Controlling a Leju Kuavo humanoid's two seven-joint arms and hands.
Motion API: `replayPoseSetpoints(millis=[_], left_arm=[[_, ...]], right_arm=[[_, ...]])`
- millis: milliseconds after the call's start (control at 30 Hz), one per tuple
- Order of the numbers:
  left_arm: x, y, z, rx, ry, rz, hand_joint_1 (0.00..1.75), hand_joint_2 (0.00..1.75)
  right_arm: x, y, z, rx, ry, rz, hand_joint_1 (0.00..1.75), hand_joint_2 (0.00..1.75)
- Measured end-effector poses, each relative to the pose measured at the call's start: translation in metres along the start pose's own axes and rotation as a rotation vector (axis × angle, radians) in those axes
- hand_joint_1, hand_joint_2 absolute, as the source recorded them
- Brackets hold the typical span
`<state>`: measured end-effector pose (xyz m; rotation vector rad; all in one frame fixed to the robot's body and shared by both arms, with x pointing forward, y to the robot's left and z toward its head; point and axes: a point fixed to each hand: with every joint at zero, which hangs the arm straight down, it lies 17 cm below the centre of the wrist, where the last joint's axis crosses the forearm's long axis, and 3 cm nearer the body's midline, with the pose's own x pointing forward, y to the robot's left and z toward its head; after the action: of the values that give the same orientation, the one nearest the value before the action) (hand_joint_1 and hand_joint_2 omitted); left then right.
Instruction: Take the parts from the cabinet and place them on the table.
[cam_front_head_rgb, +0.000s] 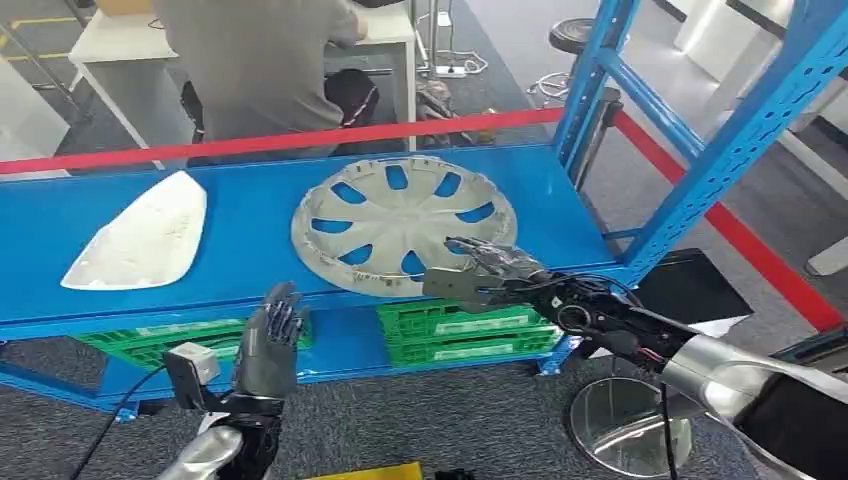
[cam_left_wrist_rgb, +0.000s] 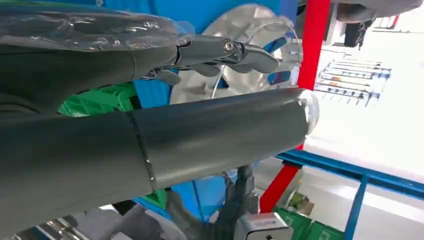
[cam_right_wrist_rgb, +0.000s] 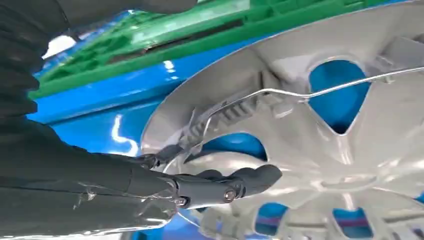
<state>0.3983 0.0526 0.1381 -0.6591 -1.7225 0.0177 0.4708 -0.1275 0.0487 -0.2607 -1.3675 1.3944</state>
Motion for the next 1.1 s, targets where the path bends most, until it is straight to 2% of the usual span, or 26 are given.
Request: replayPoseSetpoints(millis=[300, 433, 667, 933, 1100], left_arm=[[0.003, -0.002, -0.004, -0.014, -0.009, 0.002, 0.00, 0.00], [-0.001, 0.001, -0.003, -0.005, 0.001, 0.002, 0.00, 0.00], [0.000, 0.002, -0.006, -0.002, -0.003, 0.006, 0.00, 0.00], [-0.007, -0.005, -0.004, -0.019, 0.015, 0.004, 0.00, 0.00], [-0.008, -0.009, -0.005, -0.029, 0.017, 0.013, 0.00, 0.00]], right_arm=[[0.036, -0.007, -0.017, 0.003, -0.075, 0.090, 0.00, 1.75], [0.045, 0.007, -0.019, 0.045, -0.103, 0.070, 0.00, 1.75], [0.044, 0.022, -0.022, 0.103, -0.101, 0.053, 0.00, 1.75], [0.032, 0.031, -0.025, 0.146, -0.062, 0.129, 0.00, 1.75], [0.037, 0.036, -0.023, 0.203, -0.068, 0.083, 0.00, 1.75]])
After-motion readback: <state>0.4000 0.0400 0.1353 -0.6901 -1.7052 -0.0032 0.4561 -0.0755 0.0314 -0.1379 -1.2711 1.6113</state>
